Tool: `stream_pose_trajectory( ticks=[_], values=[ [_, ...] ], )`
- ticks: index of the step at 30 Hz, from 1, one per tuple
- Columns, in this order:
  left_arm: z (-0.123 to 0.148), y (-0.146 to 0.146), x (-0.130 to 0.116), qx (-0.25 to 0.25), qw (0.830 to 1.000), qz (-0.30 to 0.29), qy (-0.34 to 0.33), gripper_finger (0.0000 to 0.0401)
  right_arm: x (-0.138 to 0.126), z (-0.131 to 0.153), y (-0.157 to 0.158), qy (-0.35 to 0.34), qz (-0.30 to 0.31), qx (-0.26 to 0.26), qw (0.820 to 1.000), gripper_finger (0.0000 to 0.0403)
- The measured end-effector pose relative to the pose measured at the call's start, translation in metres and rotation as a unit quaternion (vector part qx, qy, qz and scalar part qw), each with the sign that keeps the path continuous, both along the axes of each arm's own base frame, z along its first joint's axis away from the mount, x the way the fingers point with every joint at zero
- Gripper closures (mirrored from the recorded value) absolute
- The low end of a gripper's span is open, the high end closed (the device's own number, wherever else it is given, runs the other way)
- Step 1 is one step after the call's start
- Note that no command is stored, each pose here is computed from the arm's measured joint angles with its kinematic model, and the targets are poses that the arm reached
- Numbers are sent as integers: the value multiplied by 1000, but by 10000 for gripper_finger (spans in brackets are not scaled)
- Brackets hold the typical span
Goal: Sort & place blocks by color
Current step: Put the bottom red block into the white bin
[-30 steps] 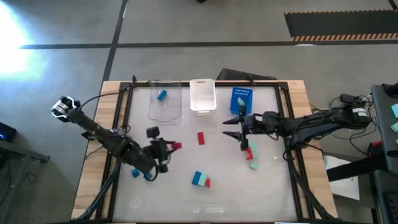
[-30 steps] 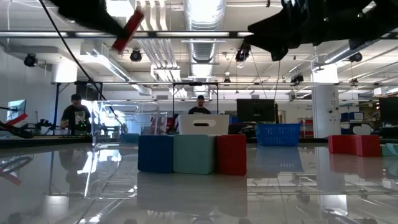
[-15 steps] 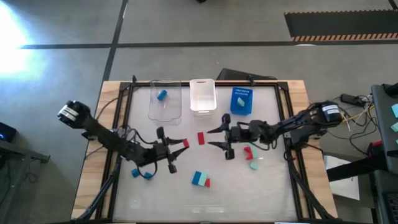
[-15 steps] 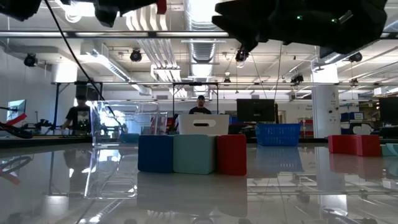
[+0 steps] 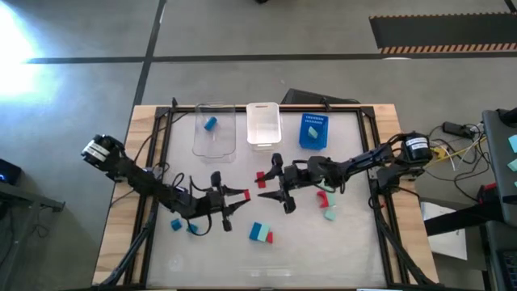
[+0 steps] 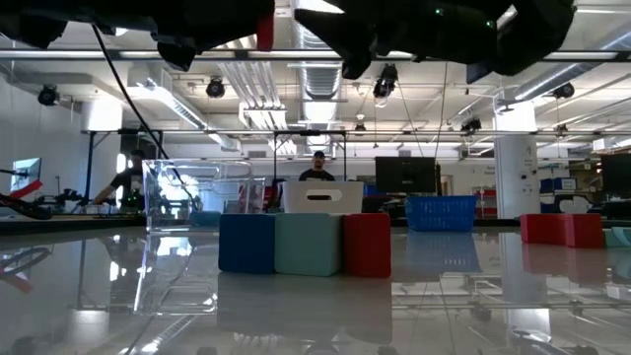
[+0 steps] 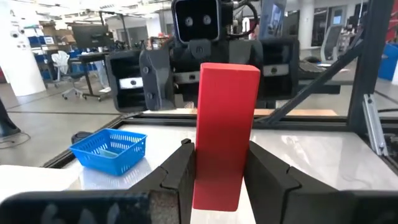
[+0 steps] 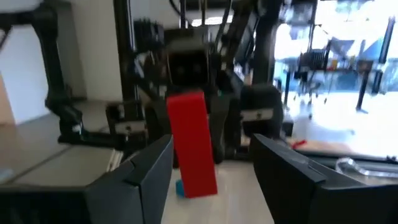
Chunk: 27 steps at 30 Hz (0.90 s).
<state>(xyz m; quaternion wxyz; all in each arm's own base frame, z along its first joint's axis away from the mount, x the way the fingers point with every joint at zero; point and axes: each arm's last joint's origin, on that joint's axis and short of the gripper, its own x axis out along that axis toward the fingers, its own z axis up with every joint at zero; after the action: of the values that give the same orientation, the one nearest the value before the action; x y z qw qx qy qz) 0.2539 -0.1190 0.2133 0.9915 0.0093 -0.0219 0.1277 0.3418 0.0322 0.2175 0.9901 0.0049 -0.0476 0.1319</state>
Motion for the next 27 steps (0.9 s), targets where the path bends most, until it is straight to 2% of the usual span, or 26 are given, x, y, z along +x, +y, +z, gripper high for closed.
stream_pose_trajectory(
  ticks=[4,12,27],
  values=[
    [-4,-1,1,5,1000,-2,8,306,13,1,1,42,1,-11,999,174],
    [-4,-2,1,4,1000,-8,6,306,26,12,5,46,24,-51,997,148],
    [-4,1,2,-6,1000,3,4,305,30,15,5,38,29,-57,997,181]
  ],
)
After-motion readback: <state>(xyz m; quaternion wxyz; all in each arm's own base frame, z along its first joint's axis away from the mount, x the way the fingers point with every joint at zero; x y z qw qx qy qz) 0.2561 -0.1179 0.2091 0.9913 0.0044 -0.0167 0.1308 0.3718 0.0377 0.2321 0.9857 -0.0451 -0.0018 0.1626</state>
